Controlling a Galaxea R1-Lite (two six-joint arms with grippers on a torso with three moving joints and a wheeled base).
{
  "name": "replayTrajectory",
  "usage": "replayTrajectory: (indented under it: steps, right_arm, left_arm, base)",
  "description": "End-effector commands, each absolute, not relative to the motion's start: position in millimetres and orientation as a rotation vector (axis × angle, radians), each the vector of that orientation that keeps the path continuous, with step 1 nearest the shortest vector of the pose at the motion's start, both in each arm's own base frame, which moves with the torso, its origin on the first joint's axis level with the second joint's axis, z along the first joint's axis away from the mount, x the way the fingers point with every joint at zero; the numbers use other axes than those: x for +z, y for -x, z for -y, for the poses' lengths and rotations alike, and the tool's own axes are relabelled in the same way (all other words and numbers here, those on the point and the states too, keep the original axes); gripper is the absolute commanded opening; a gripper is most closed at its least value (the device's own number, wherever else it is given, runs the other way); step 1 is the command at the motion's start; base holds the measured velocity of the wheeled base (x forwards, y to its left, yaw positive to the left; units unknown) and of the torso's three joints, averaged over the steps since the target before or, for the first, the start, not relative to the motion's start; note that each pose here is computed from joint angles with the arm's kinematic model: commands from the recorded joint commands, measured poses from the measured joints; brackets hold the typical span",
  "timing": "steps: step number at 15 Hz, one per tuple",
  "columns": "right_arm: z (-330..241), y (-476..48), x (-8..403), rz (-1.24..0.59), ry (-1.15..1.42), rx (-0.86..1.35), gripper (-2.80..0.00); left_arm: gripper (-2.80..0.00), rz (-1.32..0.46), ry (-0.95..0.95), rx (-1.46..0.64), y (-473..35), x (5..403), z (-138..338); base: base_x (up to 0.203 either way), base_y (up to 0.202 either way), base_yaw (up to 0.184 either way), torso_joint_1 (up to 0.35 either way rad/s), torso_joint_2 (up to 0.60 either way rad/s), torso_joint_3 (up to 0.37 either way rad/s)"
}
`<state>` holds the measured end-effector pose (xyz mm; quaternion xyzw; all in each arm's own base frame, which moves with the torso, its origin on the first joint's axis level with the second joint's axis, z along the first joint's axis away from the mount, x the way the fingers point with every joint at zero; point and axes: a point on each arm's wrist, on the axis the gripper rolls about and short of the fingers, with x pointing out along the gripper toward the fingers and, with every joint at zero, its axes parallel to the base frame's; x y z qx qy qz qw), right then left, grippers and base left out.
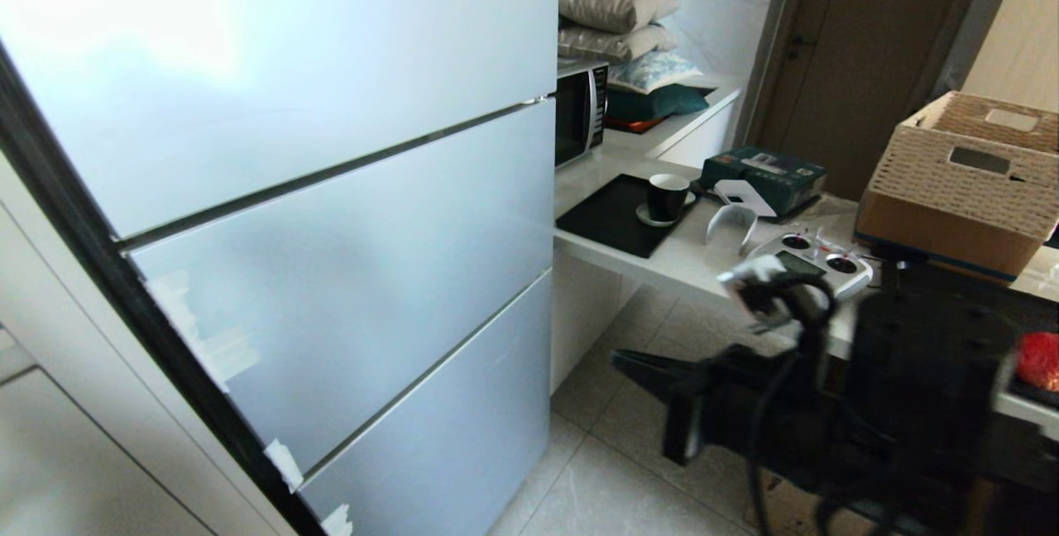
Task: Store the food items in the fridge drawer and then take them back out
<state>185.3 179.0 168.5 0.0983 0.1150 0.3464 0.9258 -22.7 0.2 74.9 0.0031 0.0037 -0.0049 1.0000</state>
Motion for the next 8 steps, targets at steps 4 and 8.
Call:
replayTrajectory:
  steps: [4, 8]
  right_arm:
    - [-27, -81, 180, 0.009, -0.046, 0.231, -2.80]
    - [1, -7, 128, 0.045, 0.051, 0.054, -2.80]
  left_arm:
    - [-2.80, -0.009, -0.006, -0.009, 23, 75, 0]
    - [-2.80, -0.009, -0.005, -0.009, 23, 75, 0]
  base:
    - [0.000, 0.000, 0.000, 0.000, 0.00, 0.000]
    - [0.000, 0.000, 0.000, 0.000, 0.00, 0.000]
